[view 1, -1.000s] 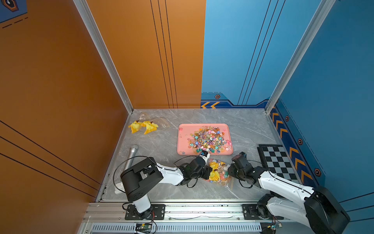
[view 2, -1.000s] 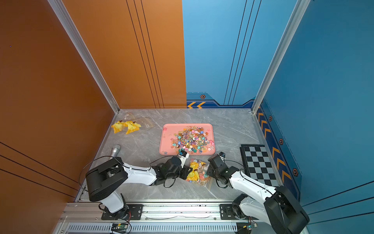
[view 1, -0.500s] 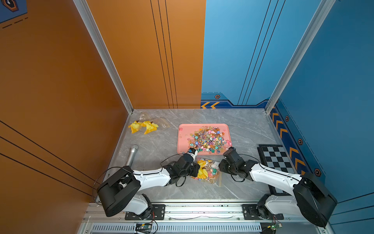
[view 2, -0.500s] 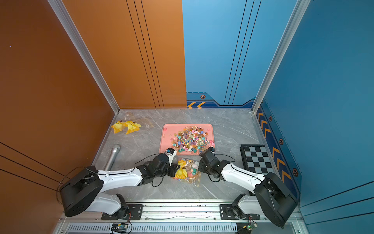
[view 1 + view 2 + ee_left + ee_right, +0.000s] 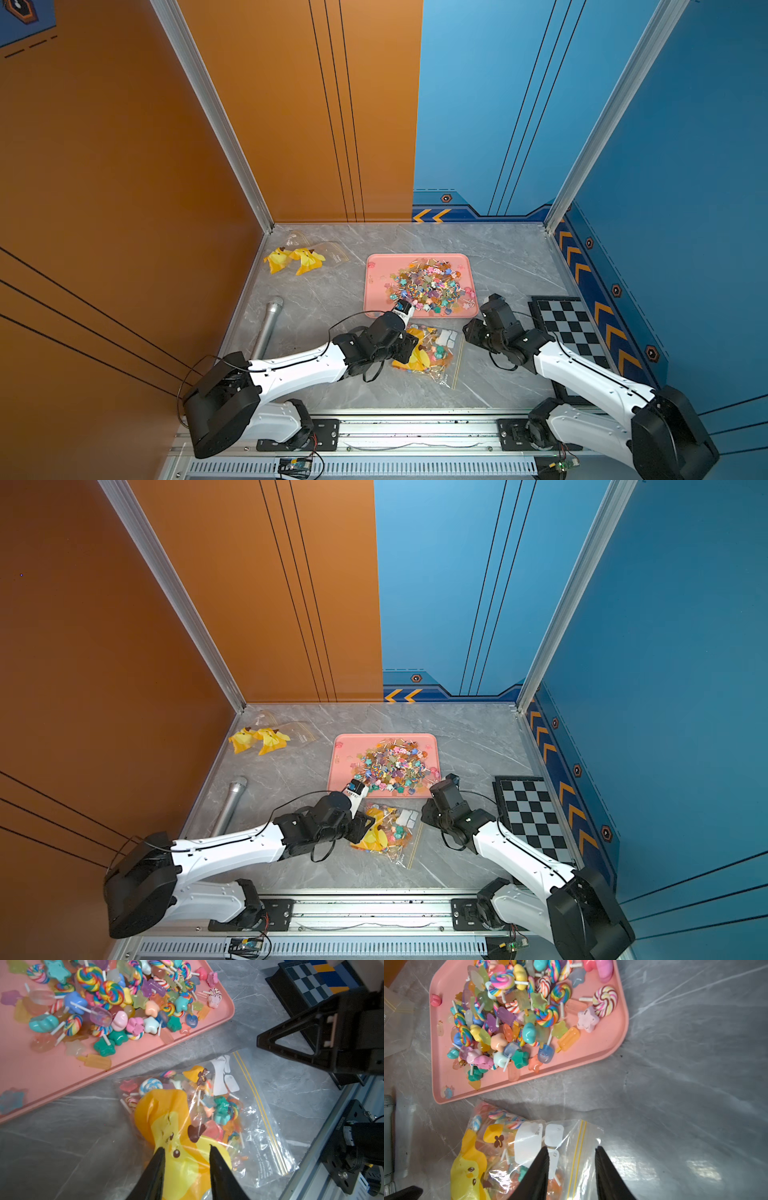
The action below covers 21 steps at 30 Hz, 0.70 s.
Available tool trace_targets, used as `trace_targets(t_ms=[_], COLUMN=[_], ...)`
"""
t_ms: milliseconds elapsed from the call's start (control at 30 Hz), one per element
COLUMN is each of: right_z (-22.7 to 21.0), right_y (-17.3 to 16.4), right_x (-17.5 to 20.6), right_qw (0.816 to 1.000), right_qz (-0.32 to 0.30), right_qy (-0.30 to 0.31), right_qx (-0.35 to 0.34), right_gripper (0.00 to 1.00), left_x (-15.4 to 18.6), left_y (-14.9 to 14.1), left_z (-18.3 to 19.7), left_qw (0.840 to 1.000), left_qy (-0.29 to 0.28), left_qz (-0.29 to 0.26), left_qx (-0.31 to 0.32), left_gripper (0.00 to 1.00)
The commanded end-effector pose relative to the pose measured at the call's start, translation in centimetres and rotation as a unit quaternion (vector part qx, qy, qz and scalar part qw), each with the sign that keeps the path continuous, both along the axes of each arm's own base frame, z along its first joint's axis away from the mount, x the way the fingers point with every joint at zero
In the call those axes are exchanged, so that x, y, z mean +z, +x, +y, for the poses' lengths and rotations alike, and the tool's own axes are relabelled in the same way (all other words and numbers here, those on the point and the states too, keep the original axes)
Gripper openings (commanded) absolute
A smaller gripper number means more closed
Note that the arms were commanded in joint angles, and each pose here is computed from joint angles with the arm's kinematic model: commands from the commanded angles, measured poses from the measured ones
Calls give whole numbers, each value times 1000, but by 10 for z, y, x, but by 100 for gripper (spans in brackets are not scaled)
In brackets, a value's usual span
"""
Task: Pour candies out of the ziploc bag
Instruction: Open the ziploc bag at the center of the board.
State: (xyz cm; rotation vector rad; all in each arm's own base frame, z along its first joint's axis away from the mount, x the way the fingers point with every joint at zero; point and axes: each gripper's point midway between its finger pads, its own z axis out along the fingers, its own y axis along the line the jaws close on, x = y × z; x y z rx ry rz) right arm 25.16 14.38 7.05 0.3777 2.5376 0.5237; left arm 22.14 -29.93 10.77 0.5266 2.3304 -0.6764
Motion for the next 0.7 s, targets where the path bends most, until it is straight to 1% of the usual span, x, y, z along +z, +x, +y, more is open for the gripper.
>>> trace_targets(t_ms=[0,167,200,333,467,567,667], right_z=[-11,-28,-31,-39,-50,-58,-62], right_y=[-17,-23,-25,-27,-29,-30,-31], right_x=[-15,-27,-28,-26,-22,-19,-16], right_qw=[999,999,999,998,998,997,997], right_qz=[29,46,48,44,35,30,23], right_qy=[-18,-18,-18,-17,-22,-18,-11], right_qx=[11,-11,-15,-30,-49,-64,-74], right_gripper=[39,39,39,42,44,44,45], left_x=[-5,-4,-4,-11,-19,-21,-36], left_y=[-1,-8,-11,-26,-36,-44,-49], left_z=[-10,-46,-55,-85,-107,-128,-140], left_qw=[1000,999,998,994,990,986,981], left_qy=[23,21,24,51,70,84,119], left_qz=[-1,0,-3,-10,-6,-12,-10], left_qx=[-9,-45,-58,-100,-122,-141,-152], left_gripper=[38,39,40,47,53,54,55])
